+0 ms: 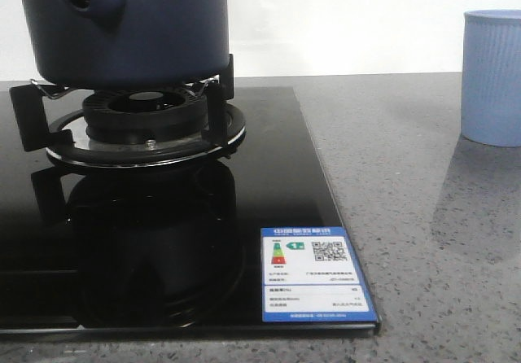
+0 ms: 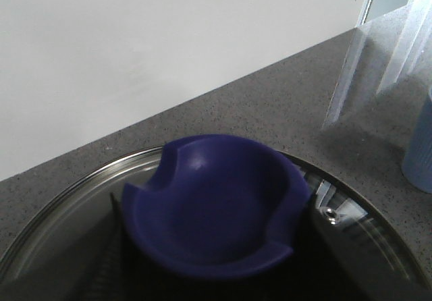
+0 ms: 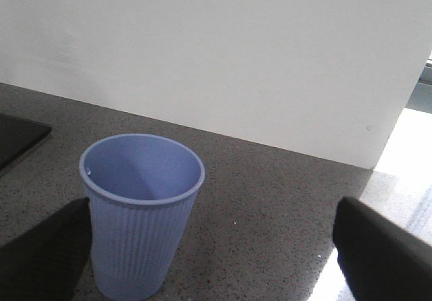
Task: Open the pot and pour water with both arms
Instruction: 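Lower the glass lid onto the pot and open the left gripper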
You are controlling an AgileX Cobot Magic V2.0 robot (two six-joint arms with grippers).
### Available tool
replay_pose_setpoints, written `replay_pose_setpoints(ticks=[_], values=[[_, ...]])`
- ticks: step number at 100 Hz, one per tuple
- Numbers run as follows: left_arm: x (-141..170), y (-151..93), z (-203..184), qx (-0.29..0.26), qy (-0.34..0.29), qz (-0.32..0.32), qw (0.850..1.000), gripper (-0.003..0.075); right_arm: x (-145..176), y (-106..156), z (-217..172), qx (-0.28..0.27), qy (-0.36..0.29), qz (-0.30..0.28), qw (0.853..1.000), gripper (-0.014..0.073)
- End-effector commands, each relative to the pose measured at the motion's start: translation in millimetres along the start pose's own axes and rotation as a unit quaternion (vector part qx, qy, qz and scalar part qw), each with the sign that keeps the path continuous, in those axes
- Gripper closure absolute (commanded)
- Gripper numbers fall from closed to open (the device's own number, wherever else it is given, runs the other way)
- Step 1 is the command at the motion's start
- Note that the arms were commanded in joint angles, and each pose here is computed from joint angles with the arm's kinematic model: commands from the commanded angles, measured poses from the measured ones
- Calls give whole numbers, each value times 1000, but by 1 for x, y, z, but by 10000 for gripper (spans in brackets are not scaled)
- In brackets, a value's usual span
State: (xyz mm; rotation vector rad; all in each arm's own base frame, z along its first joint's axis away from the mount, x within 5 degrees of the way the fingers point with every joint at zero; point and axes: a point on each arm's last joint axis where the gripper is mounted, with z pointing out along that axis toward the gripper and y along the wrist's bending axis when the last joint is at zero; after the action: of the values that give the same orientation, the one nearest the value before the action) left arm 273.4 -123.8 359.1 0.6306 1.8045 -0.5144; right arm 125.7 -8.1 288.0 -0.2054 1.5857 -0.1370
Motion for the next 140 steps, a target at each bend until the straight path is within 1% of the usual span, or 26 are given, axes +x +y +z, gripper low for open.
replay_pose_setpoints(ticks=[1,28,31,35,38,43,46,52,62,76,96,103,110,115,117,118,119,125,129,130,132,134,135,136,137,140], values=[[-15,-3,-11,-11,-35,-2,999,412,-11,-2,0,0,-23,9,1000,-57],[-14,-3,-11,-13,-34,-4,999,405,-11,-1,0,-1,-23,9,1000,-57],[-14,-3,-11,-13,-34,-4,999,386,-11,-1,0,-1,-23,9,1000,-57],[-14,-3,-11,-13,-34,-4,999,337,-11,-1,0,-1,-23,9,1000,-57],[-14,-3,-11,-13,-34,-4,999,292,-11,-1,0,-1,-23,9,1000,-57],[-14,-3,-11,-13,-34,-6,999,190,-11,-1,0,-1,-23,9,1000,-57],[-14,-3,-11,-13,-36,-10,999,151,-11,-1,0,-1,-23,9,1000,-57],[-15,-2,-11,-14,-38,-11,999,108,-11,-1,0,-1,-23,9,1000,-57],[-21,-4,-14,-13,-49,-11,999,110,-11,-1,0,-1,-23,9,1000,-57],[-40,-8,-32,-18,-87,1,996,110,-12,2,0,-17,-28,9,999,-57],[-64,-14,-72,-59,-155,20,986,110,-20,18,-2,-95,-68,8,993,-52],[-69,-17,-83,-72,-170,34,982,110,-23,20,-2,-103,-78,26,991,-15],[-72,-19,-92,-79,-180,46,979,113,-25,20,-2,-103,-89,54,989,69],[-74,-21,-98,-83,-189,47,977,138,-27,20,-2,-103,-98,72,987,177],[-75,-22,-101,-83,-193,45,977,164,-28,20,-2,-103,-100,77,987,209],[-75,-22,-102,-85,-195,46,976,171,-28,20,-2,-103,-102,80,986,260],[-76,-22,-104,-84,-197,45,976,188,-29,20,-3,-104,-103,80,986,260],[-77,-24,-109,-84,-204,39,975,280,-30,20,-3,-109,-112,89,984,425],[-78,-26,-114,-84,-209,39,973,367,-32,22,-4,-116,-118,89,982,533],[-78,-26,-114,-84,-210,39,973,400,-32,22,-4,-119,-120,89,982,550],[-78,-27,-116,-84,-212,40,973,434,-32,22,-4,-121,-122,89,981,597],[-78,-27,-118,-84,-214,40,972,486,-33,23,-4,-126,-125,90,980,641],[-78,-28,-119,-84,-215,41,972,522,-33,23,-4,-126,-125,90,980,655],[-78,-28,-120,-84,-216,41,972,540,-33,23,-4,-127,-127,92,979,662],[-77,-28,-120,-84,-216,41,972,577,-34,23,-4,-127,-128,93,979,661],[-76,-29,-123,-85,-218,42,971,650,-35,23,-5,-128,-131,95,978,659]])
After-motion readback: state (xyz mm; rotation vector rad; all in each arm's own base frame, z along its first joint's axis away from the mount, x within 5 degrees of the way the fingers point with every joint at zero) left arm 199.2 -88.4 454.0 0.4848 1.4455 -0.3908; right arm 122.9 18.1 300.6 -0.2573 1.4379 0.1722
